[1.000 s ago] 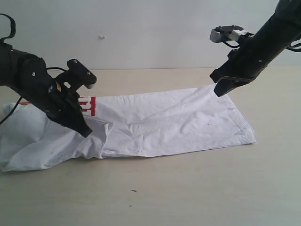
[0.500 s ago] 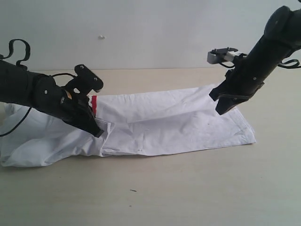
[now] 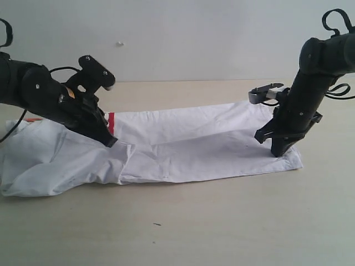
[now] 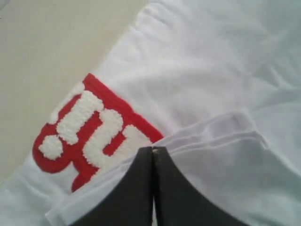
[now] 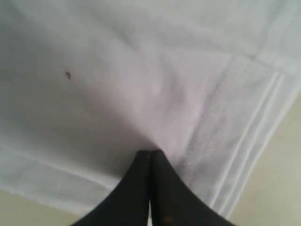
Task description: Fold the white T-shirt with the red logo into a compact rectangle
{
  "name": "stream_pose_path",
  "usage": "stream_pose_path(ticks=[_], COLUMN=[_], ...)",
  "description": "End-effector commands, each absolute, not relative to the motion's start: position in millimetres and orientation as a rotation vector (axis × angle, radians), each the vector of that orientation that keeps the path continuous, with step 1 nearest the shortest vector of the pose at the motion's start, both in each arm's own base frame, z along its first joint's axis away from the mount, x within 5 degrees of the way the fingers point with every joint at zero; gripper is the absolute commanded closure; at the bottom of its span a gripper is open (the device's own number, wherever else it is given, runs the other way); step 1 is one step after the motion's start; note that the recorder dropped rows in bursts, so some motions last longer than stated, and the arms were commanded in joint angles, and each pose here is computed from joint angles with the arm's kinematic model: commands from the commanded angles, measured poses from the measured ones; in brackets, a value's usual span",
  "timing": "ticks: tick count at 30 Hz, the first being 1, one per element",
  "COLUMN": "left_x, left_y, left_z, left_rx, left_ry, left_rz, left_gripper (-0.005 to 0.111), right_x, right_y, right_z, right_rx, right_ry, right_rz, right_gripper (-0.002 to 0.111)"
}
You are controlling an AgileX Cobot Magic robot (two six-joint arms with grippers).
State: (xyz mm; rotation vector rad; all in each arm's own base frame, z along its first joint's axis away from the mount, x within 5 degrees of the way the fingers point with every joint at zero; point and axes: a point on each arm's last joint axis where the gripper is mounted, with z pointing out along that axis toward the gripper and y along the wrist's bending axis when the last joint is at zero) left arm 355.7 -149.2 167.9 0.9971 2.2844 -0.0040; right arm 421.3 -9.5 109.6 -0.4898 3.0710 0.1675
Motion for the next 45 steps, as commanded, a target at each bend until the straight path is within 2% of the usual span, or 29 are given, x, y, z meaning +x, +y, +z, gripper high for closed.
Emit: stream_pose_path(ticks=[1,11,20,25,28,30,35,38,41,42,45], left_x=[347.9,327.7,322.3,319.2,319.6,323.3,329.7,325.8,319.3,320.2,327.6], left_y=[-148.8,-140.6,-142.8,-145.4,-145.4,-147.4,-149.3,-136.6,-124.0,-116.6,-110.0], left_z=[174.4,153.1,135.2,105.3,97.9,102.6,156.2,164.9,146.7,131.7,113.5], left_rx=[0.996,1.065,1.005,1.102,1.16,1.161,1.102,1.107,1.17,1.15,1.072], left_ry=[2.307,2.401,2.512,2.579,2.593,2.585,2.455,2.51,2.645,2.711,2.745], left_rz=[-0.019,-0.017,-0.105,-0.152,-0.142,-0.147,-0.148,-0.161,-0.149,-0.09,0.031], left_gripper=[0.107,0.107,0.107,0.107,0.107,0.107,0.107,0.107,0.107,0.107,0.107], right_x=[412.2,383.0,382.4,384.7,385.3,385.5,385.7,386.2,386.3,386.3,386.4], right_y=[-12.9,-12.6,-7.6,-5.2,-5.3,-5.3,-5.4,-4.8,-4.2,-3.9,-3.6], right_z=[96.8,99.8,137.1,142.2,140.4,140.4,140.4,140.4,140.5,140.6,140.6], right_rx=[-0.526,-0.558,-0.478,-0.459,-0.457,-0.457,-0.456,-0.448,-0.441,-0.438,-0.434], right_ry=[3.195,3.303,3.165,3.122,3.121,3.119,3.117,3.112,3.11,3.11,3.109], right_rz=[0.151,0.18,0.207,0.234,0.233,0.232,0.231,0.238,0.249,0.253,0.258], right_gripper=[0.108,0.108,0.108,0.108,0.108,0.108,0.108,0.108,0.108,0.108,0.108])
